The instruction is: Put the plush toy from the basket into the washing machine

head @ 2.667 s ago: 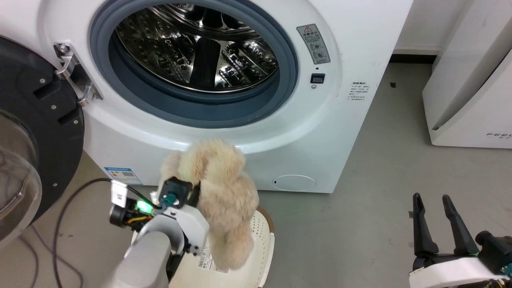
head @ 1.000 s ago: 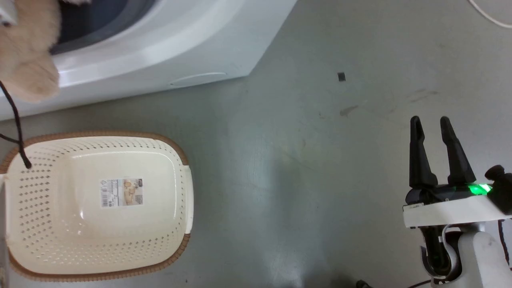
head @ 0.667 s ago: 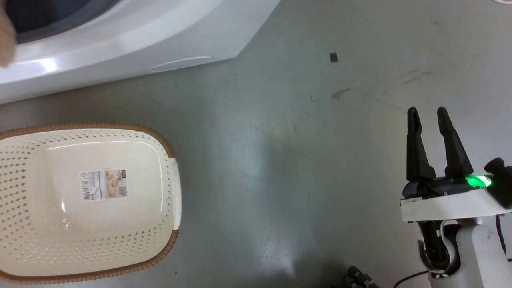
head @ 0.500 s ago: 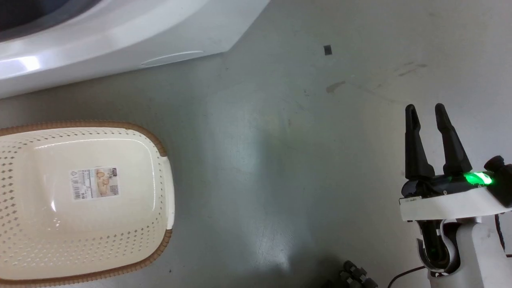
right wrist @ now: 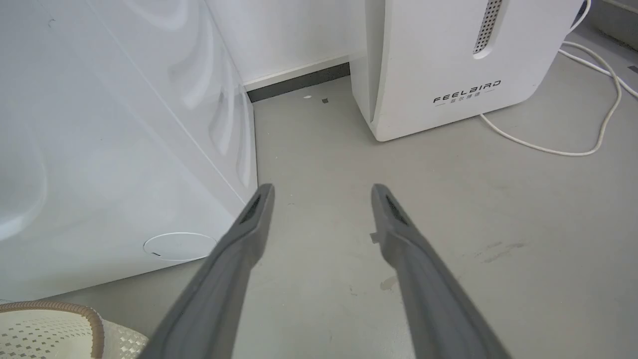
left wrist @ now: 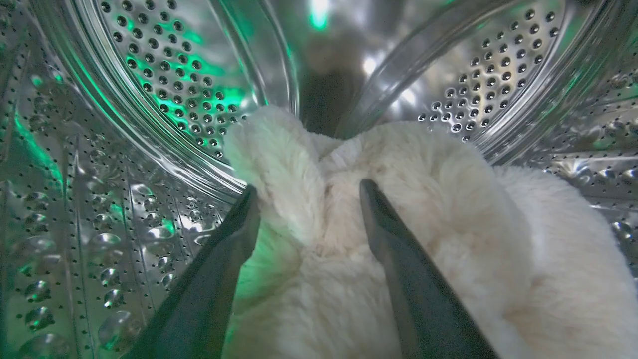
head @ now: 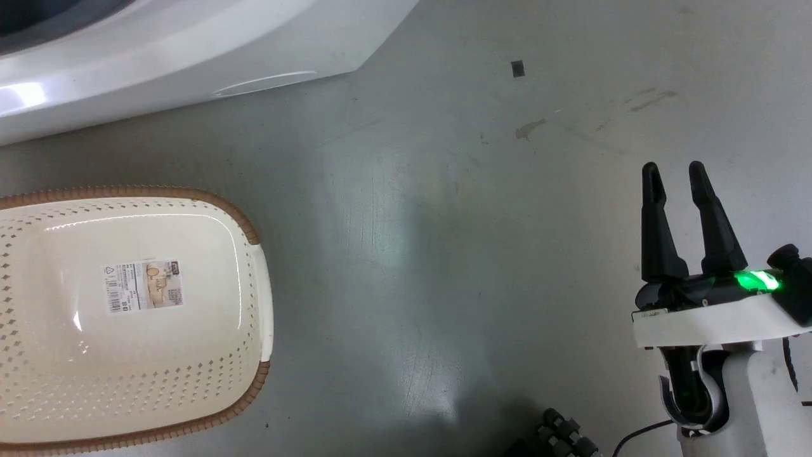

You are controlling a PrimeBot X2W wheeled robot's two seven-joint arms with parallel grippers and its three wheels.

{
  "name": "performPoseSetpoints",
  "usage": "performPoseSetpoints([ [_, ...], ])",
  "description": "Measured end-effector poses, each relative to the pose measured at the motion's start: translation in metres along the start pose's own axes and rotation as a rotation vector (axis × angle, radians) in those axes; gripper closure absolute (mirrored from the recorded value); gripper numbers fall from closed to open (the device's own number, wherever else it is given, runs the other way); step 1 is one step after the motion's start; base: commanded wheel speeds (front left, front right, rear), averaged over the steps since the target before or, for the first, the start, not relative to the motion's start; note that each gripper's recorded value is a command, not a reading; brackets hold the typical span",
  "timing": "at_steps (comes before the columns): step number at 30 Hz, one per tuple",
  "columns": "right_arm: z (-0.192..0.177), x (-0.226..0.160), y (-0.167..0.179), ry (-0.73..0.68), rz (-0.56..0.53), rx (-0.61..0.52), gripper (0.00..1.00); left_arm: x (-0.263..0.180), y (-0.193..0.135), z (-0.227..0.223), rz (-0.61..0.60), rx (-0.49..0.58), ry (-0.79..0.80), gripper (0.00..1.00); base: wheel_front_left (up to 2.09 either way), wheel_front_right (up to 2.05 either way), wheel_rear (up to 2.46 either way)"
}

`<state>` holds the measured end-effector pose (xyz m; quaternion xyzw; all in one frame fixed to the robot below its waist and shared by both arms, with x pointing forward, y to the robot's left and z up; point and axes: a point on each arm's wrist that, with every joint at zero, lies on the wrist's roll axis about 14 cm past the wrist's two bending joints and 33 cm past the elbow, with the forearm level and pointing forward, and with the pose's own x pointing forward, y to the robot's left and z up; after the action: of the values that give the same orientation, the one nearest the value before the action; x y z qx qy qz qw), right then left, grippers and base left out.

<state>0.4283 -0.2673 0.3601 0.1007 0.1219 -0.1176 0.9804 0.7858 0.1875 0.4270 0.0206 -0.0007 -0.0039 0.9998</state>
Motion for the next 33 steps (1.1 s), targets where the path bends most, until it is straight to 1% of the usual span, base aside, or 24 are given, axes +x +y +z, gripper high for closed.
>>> performPoseSetpoints([
  [7,0.010,0.002,0.006,-0.028,0.017,0.009,0.00,-0.010,0.002,0.006,-0.007,-0.008,0.011,0.00,0.00,0.00,0.00],
  [19,0.046,-0.009,0.027,-0.119,0.081,0.022,0.00,-0.063,0.002,0.022,-0.017,-0.037,0.037,0.00,0.00,0.00,0.00],
  [23,0.056,-0.016,0.034,-0.143,0.101,0.023,0.00,-0.084,0.003,0.032,-0.022,-0.038,0.026,0.00,0.00,0.00,0.00],
  [30,0.068,-0.032,0.048,-0.171,0.146,0.021,0.00,-0.133,-0.006,0.047,-0.046,-0.028,-0.007,0.00,0.00,0.00,0.00],
  [33,0.073,-0.039,0.056,-0.185,0.171,0.020,0.00,-0.155,-0.002,0.055,-0.039,-0.025,-0.024,0.00,0.00,0.00,0.00],
])
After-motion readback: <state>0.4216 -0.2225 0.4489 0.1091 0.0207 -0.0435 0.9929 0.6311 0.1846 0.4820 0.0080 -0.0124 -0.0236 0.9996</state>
